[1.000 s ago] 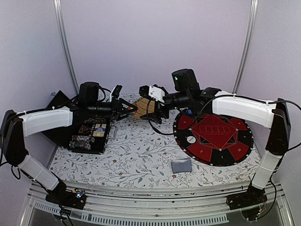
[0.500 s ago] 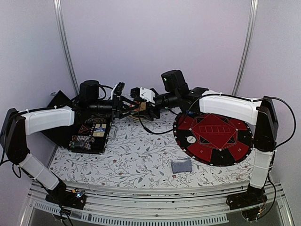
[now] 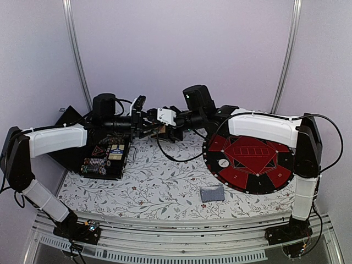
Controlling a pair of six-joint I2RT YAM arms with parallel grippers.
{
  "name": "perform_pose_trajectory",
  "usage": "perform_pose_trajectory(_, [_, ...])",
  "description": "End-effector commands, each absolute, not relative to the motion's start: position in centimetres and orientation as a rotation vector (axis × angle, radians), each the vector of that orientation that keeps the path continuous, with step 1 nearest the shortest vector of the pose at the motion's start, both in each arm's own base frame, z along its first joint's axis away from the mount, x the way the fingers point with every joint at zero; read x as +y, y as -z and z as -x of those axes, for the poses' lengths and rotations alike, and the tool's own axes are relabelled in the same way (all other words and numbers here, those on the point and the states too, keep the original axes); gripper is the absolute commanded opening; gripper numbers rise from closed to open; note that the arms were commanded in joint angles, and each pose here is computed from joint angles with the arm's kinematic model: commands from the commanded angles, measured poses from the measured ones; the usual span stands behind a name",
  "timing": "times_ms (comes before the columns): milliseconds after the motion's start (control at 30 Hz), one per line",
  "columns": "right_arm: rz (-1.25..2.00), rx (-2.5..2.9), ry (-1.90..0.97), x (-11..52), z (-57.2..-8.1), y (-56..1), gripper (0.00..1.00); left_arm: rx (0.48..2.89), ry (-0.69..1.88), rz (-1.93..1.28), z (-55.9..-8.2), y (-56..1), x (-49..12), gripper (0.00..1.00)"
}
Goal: Distribute texas hold em gaming equipment
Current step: Pass from the left arm to the right
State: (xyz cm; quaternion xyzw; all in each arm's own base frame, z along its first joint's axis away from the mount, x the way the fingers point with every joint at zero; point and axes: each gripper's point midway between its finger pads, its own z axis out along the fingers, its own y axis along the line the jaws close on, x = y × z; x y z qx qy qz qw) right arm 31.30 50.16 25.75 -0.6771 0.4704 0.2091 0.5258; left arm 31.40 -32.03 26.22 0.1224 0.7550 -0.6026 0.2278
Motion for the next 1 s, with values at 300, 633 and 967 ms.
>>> perform_pose_trajectory(300, [1.614, 1.102, -0.399, 50.6, -32.3, -25.3, 0.58, 2.018, 1.695, -0.393, -31.0, -27.3, -32.6, 0.00])
perform_pose_trajectory(633, [1.634, 1.096, -0.369, 50.4, -32.5, -24.9, 0.33, 2.013, 1.693, -0.399, -31.0, -27.4, -32.6, 0.00])
perform_pose_trajectory(967, [1.605, 1.146, -0.355, 49.8, -32.8, -25.7, 0.02, 2.013, 1.709, -0.376, -31.4, -26.7, -32.1, 0.02])
